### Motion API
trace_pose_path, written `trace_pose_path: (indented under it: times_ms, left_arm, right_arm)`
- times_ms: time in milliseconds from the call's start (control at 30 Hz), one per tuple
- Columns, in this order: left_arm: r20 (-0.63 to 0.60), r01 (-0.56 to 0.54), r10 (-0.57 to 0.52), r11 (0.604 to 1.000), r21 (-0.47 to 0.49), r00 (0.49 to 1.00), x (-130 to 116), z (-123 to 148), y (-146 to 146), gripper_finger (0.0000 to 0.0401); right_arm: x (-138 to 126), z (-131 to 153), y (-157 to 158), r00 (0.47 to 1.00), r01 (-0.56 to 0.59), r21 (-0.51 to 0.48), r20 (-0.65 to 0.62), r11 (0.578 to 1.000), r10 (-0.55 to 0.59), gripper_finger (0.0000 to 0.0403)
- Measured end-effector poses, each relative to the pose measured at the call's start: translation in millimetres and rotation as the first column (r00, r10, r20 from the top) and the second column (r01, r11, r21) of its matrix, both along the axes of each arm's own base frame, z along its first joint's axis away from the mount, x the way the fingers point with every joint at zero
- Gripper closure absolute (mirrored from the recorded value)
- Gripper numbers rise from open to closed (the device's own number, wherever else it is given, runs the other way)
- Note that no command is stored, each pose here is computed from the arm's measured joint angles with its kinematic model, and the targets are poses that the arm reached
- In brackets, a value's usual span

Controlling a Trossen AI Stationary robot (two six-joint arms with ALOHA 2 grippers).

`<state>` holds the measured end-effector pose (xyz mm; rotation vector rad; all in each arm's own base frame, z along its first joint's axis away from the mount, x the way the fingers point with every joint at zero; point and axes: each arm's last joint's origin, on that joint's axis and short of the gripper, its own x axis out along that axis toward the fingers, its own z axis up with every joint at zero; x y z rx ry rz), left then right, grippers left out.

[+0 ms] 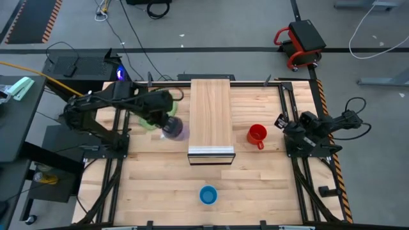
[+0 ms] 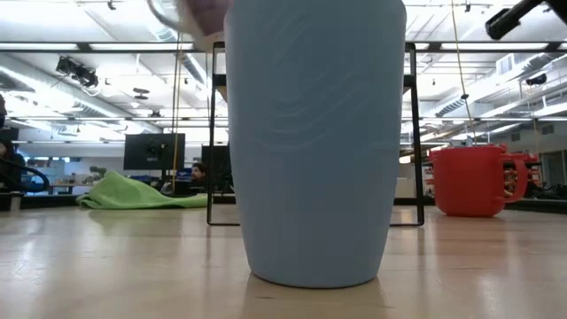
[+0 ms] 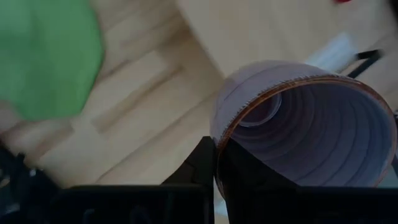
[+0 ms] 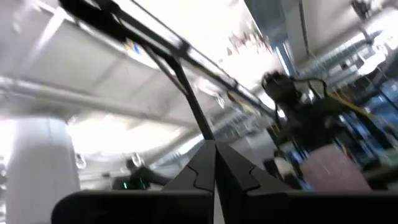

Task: Stack small to large cups/mugs on shelf
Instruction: Put the violet mug on the shelf

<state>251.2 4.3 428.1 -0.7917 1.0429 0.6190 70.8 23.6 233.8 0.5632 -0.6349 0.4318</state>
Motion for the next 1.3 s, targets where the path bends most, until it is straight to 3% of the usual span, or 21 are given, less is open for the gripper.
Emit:
trace_pose_path:
  times_ms: [167,300,433,667,733,800,900,967,1300]
  left_arm:
    - [0.004,0.113,-0.113,0.992,0.062,0.994,31,4,11,0.0385]
    - [-0.024,0.185,-0.184,0.977,0.108,0.983,55,-1,24,0.0385]
    - [-0.066,0.271,-0.266,0.958,0.094,0.962,70,-13,38,0.0385]
    - [-0.101,0.297,-0.289,0.953,0.068,0.952,83,-27,44,0.0385]
    - [-0.104,0.298,-0.291,0.953,0.058,0.951,86,-30,42,0.0385]
    - [-0.097,0.293,-0.288,0.955,0.043,0.953,88,-31,38,0.0385]
    - [-0.04,0.314,-0.312,0.948,0.056,0.949,94,-29,29,0.0385]
    - [-0.023,0.323,-0.322,0.945,0.055,0.946,97,-29,24,0.0385]
    - [-0.042,0.335,-0.334,0.941,0.044,0.942,99,-32,13,0.0385]
  right_arm:
    - [-8,9,-3,0.99,0.049,-0.002,0.132,0.999,-0.048,0.0388]
    - [-10,10,-4,0.985,0.061,-0.002,0.16,0.998,-0.06,0.0388]
    - [-11,11,-4,0.984,0.051,0.012,0.171,0.999,-0.052,0.0388]
    - [-12,17,-5,0.988,-0.01,0.071,0.154,0.997,-0.001,0.0388]
    - [-9,16,-5,0.996,-0.011,0.124,0.094,0.992,-0.001,0.0388]
    - [-1,10,-5,0.998,0.02,0.189,-0.056,0.982,-0.01,0.0388]
    - [11,-5,-4,0.942,0.127,0.204,-0.331,0.971,-0.054,0.0387]
    - [14,-12,-4,0.893,0.19,0.204,-0.443,0.96,-0.082,0.0386]
    - [21,-17,-5,0.846,0.28,0.218,-0.516,0.935,-0.133,0.0388]
